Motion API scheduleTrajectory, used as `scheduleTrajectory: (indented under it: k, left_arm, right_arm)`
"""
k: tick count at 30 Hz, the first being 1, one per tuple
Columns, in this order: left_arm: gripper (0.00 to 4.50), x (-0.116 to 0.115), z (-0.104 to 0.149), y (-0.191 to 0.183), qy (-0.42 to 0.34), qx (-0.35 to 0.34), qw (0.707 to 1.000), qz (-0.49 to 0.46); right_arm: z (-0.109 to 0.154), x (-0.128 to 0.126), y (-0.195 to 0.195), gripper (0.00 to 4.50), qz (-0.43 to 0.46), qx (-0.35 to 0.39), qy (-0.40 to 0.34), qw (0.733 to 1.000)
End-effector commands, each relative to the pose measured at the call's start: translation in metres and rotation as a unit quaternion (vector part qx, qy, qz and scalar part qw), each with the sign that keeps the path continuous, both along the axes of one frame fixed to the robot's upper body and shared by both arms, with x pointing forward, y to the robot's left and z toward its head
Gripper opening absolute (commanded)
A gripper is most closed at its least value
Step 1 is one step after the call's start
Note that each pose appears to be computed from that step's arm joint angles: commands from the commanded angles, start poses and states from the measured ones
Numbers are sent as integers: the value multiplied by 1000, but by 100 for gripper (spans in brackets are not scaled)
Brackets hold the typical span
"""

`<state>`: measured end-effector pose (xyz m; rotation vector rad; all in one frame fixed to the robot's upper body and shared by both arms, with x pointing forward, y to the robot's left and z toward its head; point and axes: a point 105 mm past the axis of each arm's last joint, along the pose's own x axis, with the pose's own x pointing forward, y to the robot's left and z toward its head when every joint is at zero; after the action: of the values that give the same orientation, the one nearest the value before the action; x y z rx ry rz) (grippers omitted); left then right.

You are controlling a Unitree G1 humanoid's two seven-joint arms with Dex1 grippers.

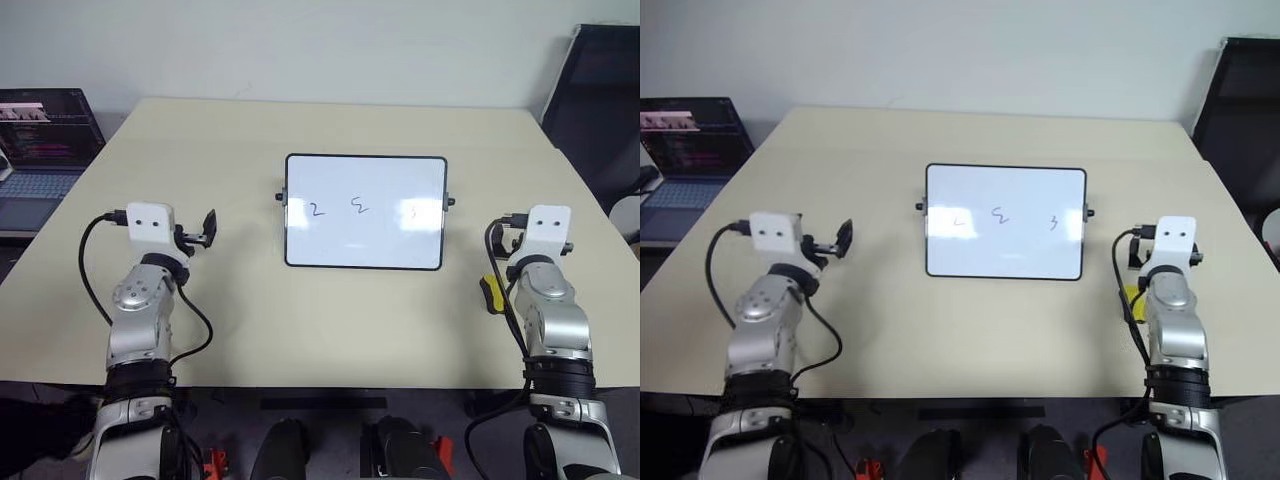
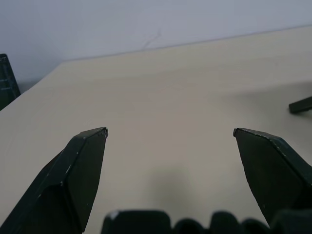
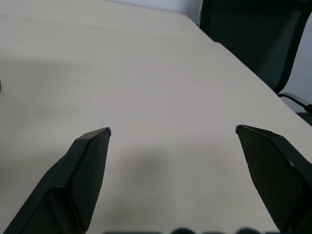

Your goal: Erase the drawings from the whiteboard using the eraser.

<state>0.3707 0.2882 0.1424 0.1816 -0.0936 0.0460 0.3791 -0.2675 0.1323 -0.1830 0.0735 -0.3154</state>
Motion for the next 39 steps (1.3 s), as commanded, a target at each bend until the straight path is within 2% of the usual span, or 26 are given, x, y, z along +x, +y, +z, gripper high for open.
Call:
scheduleTrajectory:
  k: [1, 5, 12, 19, 23, 25, 27, 29, 33, 36, 39]
  left_arm:
    - [450, -6, 24, 5, -34, 10, 999, 8]
    - [450, -4, 17, 2, -26, 8, 1000, 10]
    - [450, 0, 31, 1, -50, -33, 998, 8]
    - [450, 6, 21, -11, -48, -41, 998, 4]
    - [450, 15, 28, -43, -36, -41, 997, -48]
    - [450, 16, 39, -68, -43, -69, 992, -96]
    - [450, 13, 51, -112, -34, -65, 974, -212]
    - [450, 7, 56, -142, -25, -66, 956, -285]
    - [450, -21, 64, -206, -8, -50, 889, -454]
    - [450, -42, 56, -232, 17, -21, 843, -537]
    - [450, -58, 40, -253, 41, -13, 796, -604]
  right_arm:
    - [17, 4, 3, 447, 11, -12, -26, 1000]
    - [15, 4, -1, 447, 6, -16, -22, 1000]
    - [18, -3, -8, 447, -4, -17, -21, 1000]
    - [27, -11, -36, 447, -28, -37, -28, 999]
    - [39, -18, -46, 447, -27, -52, -32, 998]
    - [44, -25, -54, 447, -23, -53, -30, 998]
    - [49, -31, -51, 447, 1, -42, -18, 999]
    - [48, -37, -50, 447, 16, -26, -3, 1000]
    - [41, -56, -42, 447, 40, 20, 47, 998]
    - [39, -64, -34, 447, 57, 46, 76, 994]
    - [25, -71, -22, 447, 82, 101, 123, 984]
